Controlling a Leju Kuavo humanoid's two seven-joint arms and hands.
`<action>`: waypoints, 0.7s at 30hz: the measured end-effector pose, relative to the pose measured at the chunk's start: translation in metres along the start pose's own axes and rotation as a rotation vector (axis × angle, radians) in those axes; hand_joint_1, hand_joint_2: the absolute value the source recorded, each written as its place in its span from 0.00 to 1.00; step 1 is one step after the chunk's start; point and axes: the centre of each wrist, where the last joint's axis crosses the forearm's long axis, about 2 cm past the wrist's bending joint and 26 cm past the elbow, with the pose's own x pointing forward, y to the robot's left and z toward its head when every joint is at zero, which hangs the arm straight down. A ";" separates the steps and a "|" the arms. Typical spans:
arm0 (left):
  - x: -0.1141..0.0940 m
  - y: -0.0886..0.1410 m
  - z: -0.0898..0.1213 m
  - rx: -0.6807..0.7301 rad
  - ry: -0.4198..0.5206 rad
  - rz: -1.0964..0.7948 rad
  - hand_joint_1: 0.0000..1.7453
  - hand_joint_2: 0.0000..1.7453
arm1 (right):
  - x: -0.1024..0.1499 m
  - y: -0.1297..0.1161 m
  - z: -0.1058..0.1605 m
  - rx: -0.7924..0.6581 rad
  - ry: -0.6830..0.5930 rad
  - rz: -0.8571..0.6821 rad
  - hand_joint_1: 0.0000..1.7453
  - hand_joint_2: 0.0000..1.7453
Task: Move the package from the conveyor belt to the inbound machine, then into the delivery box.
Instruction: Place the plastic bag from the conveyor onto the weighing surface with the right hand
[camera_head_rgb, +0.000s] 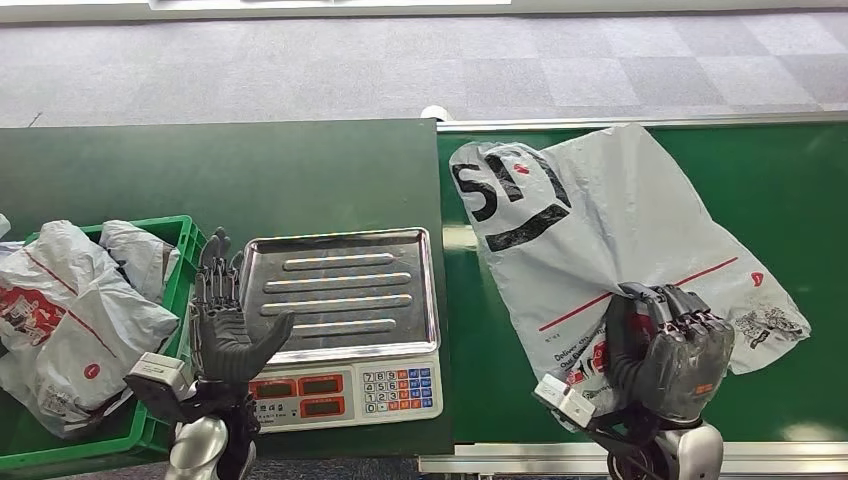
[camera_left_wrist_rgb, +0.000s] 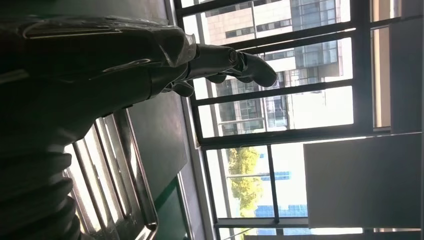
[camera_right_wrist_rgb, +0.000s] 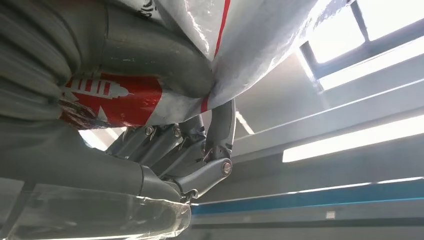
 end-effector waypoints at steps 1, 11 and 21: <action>0.000 -0.003 -0.003 -0.010 -0.005 0.005 0.00 1.00 | 0.001 0.001 -0.001 0.015 -0.030 0.006 1.00 1.00; -0.013 -0.027 -0.035 -0.100 -0.017 0.080 0.00 1.00 | 0.015 0.028 0.003 0.203 -0.159 0.017 1.00 1.00; -0.020 -0.027 -0.036 -0.116 -0.005 0.086 0.00 1.00 | 0.025 0.048 0.014 0.375 -0.295 -0.036 1.00 1.00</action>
